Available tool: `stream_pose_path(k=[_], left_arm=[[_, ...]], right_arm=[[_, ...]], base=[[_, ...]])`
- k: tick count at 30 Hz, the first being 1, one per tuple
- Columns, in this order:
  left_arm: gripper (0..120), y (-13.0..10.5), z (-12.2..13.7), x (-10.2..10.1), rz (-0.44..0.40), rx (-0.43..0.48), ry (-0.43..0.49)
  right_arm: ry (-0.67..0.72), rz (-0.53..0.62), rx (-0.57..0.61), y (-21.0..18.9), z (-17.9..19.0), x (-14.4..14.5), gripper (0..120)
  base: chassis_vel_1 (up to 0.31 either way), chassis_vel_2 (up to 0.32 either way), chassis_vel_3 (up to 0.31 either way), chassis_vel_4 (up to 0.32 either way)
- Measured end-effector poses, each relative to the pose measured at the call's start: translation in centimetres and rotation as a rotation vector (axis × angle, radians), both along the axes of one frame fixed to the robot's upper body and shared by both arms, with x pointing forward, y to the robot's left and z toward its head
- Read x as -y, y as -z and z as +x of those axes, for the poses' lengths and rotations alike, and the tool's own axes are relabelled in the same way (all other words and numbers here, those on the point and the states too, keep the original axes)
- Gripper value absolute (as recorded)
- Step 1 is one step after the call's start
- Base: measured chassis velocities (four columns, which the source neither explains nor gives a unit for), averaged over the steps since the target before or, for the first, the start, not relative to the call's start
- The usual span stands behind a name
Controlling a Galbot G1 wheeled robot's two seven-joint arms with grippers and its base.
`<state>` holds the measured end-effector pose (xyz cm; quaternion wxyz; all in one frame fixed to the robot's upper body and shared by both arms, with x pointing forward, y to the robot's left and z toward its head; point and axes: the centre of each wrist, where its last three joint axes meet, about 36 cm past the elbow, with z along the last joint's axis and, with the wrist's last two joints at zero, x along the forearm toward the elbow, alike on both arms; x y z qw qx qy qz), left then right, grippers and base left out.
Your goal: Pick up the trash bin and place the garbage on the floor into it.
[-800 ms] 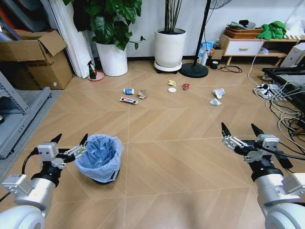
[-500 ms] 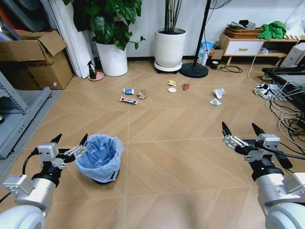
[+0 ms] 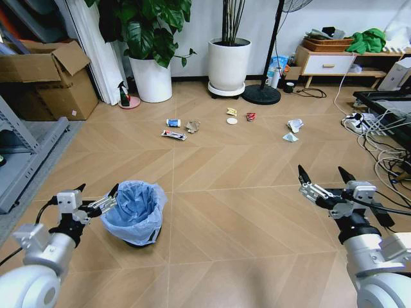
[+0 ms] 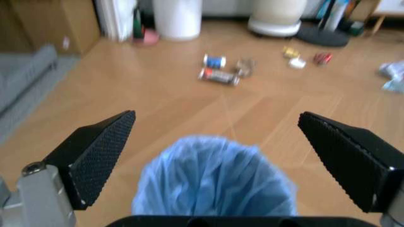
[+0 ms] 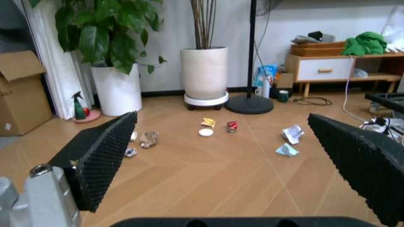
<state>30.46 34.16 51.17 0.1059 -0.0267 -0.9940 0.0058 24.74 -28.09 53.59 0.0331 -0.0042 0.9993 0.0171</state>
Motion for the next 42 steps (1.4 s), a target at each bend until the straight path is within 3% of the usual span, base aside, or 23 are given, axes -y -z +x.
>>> stream_pose_path(k=[1, 6, 8, 10, 15, 21, 29, 42], left_arm=[[100, 0.0, 1.1, -0.5, -0.021, -0.062, -0.017], [100, 0.8, 3.6, -2.6, -0.036, -0.189, -0.032], [100, 0.9, 3.8, -2.8, -0.036, -0.197, -0.033], [100, 1.6, 5.5, -4.4, -0.044, -0.241, -0.035], [100, 2.3, 8.3, -5.7, -0.051, -0.277, -0.025], [100, 3.3, 11.4, -5.9, -0.069, -0.335, 0.006], [100, 6.6, 15.3, -7.0, -0.056, -0.449, -0.020], [100, 7.8, 18.0, -8.2, -0.044, -0.524, -0.040]], right_arm=[[0.001, -0.001, -0.005, 0.1, 0.0, 0.0, 100], [0.003, -0.005, -0.026, 0.6, 0.0, 0.0, 100], [0.004, -0.005, -0.028, 0.6, 0.0, 0.0, 100], [0.006, -0.008, -0.041, 1.0, 0.0, 0.1, 100], [0.007, -0.012, -0.059, 1.3, 0.0, 0.1, 100], [0.010, -0.023, -0.077, 1.6, 0.0, 0.4, 100], [0.021, -0.026, -0.089, 1.9, 0.0, 0.6, 100], [0.033, -0.024, -0.087, 2.1, 0.2, 0.8, 100]], base=[[0.000, 0.000, 0.000, 0.000], [0.000, 0.000, 0.000, 0.000], [0.000, 0.000, 0.000, 0.000], [0.000, 0.000, 0.000, 0.000], [0.000, 0.000, 0.000, 0.000], [0.000, 0.000, 0.000, 0.000], [0.000, 0.000, 0.000, 0.000], [0.000, 0.000, 0.000, 0.000]])
